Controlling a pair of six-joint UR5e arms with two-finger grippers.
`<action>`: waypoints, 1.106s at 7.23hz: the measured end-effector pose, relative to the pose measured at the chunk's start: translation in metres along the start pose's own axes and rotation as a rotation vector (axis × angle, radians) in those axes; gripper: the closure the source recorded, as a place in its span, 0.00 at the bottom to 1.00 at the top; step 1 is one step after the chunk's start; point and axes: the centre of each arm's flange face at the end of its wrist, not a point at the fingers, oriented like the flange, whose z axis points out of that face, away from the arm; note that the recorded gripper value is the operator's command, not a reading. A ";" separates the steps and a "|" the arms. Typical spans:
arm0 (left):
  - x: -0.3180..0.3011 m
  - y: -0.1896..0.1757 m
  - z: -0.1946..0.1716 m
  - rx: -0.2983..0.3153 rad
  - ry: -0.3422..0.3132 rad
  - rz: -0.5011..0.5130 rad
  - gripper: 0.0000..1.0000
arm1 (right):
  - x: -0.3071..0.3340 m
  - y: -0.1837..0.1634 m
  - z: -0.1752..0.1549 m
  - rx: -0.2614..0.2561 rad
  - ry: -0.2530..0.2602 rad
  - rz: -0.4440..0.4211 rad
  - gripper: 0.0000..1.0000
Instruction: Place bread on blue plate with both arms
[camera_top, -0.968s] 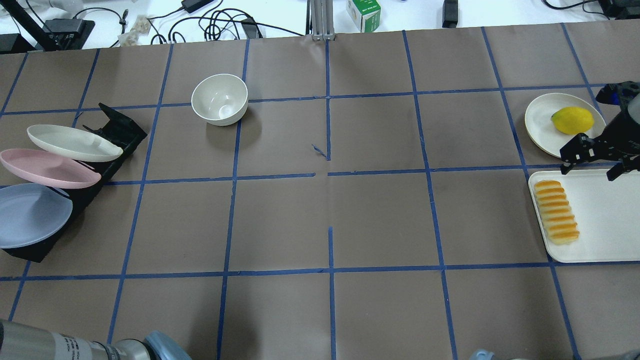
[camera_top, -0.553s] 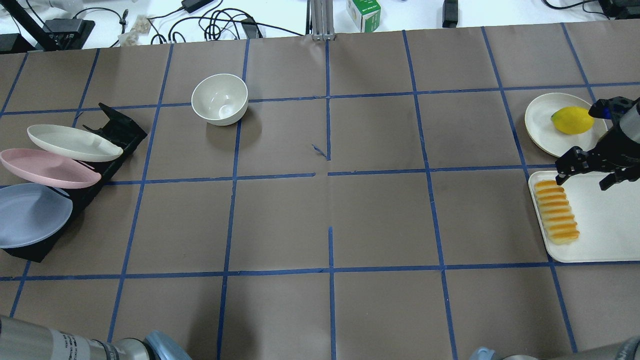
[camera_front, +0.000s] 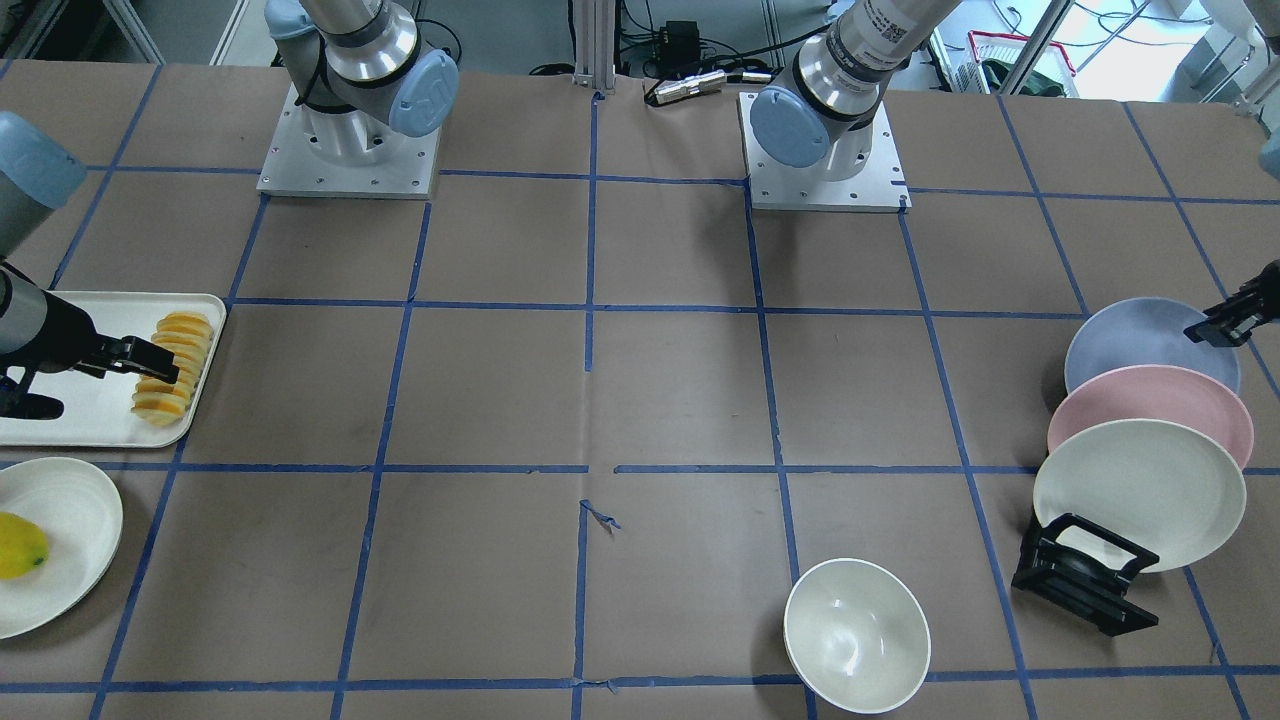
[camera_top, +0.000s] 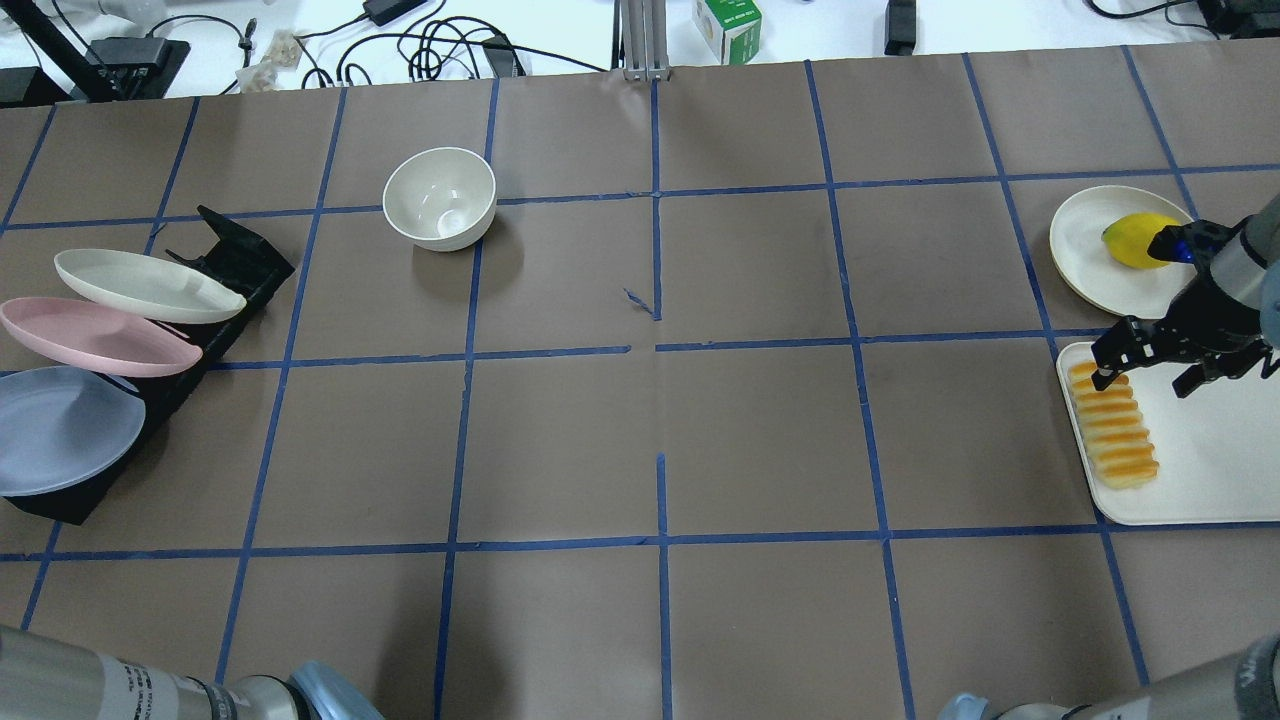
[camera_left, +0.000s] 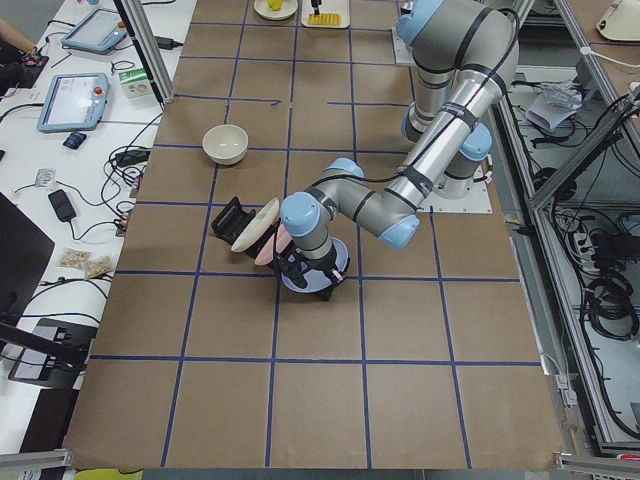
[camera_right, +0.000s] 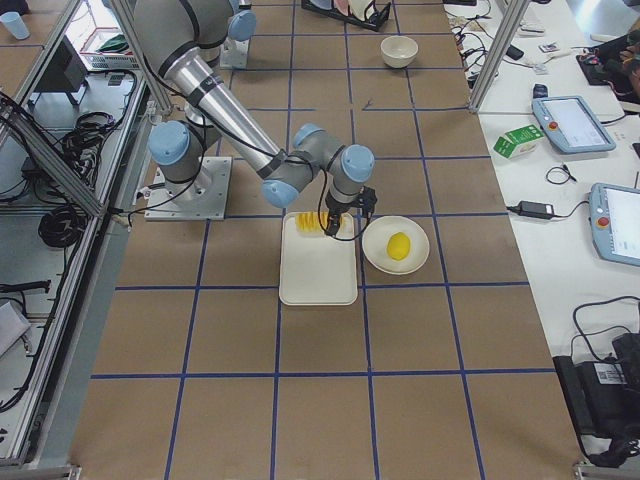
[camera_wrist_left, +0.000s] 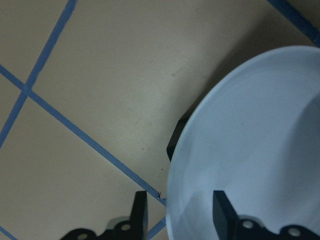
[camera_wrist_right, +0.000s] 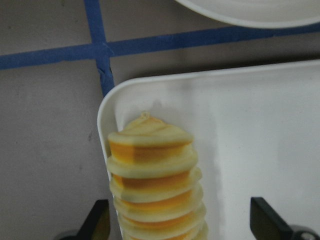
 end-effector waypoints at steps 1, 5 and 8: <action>0.000 -0.002 0.001 -0.002 0.000 0.000 0.80 | 0.001 -0.002 0.009 -0.017 -0.009 -0.001 0.05; 0.000 -0.005 0.001 0.003 -0.003 -0.008 1.00 | 0.000 -0.006 0.020 -0.029 -0.038 0.001 1.00; -0.008 -0.002 -0.026 0.031 -0.050 -0.015 1.00 | 0.000 -0.005 0.010 -0.017 -0.031 0.009 1.00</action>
